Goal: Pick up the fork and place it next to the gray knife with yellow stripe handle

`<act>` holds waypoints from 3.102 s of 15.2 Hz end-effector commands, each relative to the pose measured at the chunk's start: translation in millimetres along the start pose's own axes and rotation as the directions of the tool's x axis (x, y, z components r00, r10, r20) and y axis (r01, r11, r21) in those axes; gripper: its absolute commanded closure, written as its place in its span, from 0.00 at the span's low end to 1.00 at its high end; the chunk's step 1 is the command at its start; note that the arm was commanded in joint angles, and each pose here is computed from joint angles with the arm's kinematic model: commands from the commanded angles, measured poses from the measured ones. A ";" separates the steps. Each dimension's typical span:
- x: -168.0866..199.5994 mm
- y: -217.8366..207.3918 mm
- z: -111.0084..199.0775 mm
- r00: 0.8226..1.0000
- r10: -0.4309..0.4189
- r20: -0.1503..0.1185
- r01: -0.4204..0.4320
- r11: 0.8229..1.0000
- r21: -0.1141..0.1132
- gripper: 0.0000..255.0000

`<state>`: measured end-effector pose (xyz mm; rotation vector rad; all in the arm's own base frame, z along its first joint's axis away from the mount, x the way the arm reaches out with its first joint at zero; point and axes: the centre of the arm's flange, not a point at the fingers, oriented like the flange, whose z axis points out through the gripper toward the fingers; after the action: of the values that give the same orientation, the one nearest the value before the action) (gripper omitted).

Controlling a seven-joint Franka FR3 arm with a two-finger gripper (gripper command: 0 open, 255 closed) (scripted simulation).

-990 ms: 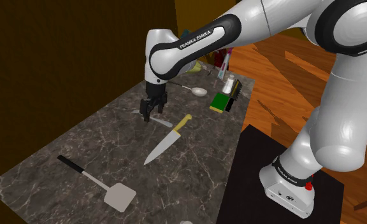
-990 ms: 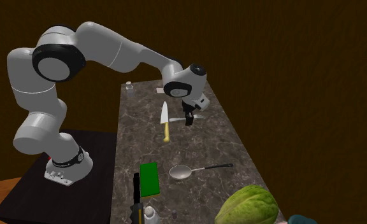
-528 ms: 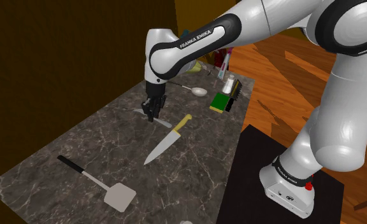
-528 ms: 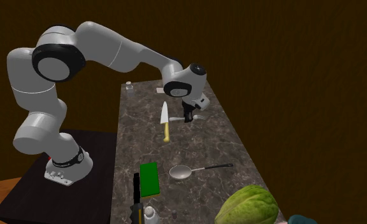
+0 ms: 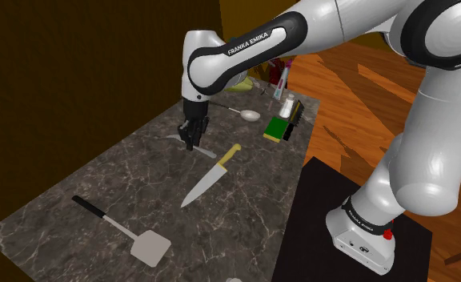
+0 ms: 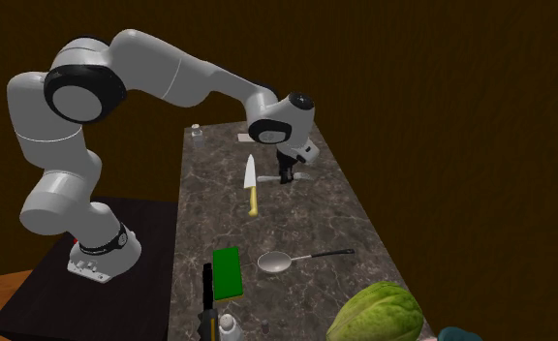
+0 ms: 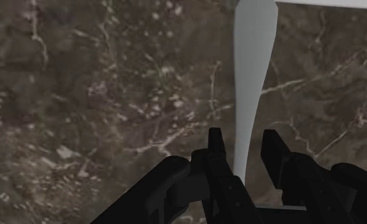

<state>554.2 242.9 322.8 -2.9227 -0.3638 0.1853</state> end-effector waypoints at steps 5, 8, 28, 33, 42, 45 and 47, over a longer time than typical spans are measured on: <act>-3.5 -6.6 -31.9 1.000 0.000 0.000 0.000 1.000 0.000 1.00; -5.1 -9.8 -47.3 1.000 0.000 0.000 0.000 1.000 0.000 1.00; -36.5 149.3 -113.8 1.000 0.000 0.000 0.000 1.000 0.000 1.00; -47.2 213.2 -126.4 1.000 0.000 0.000 0.000 1.000 0.000 1.00; -66.5 328.3 -149.2 1.000 0.000 0.000 0.000 1.000 0.000 1.00; -73.0 366.6 -156.7 1.000 0.000 0.000 0.000 1.000 0.000 1.00; -77.3 392.2 -161.8 1.000 0.000 0.000 0.000 1.000 0.000 1.00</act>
<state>593.6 -166.0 405.9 -2.9228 -0.3618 0.1858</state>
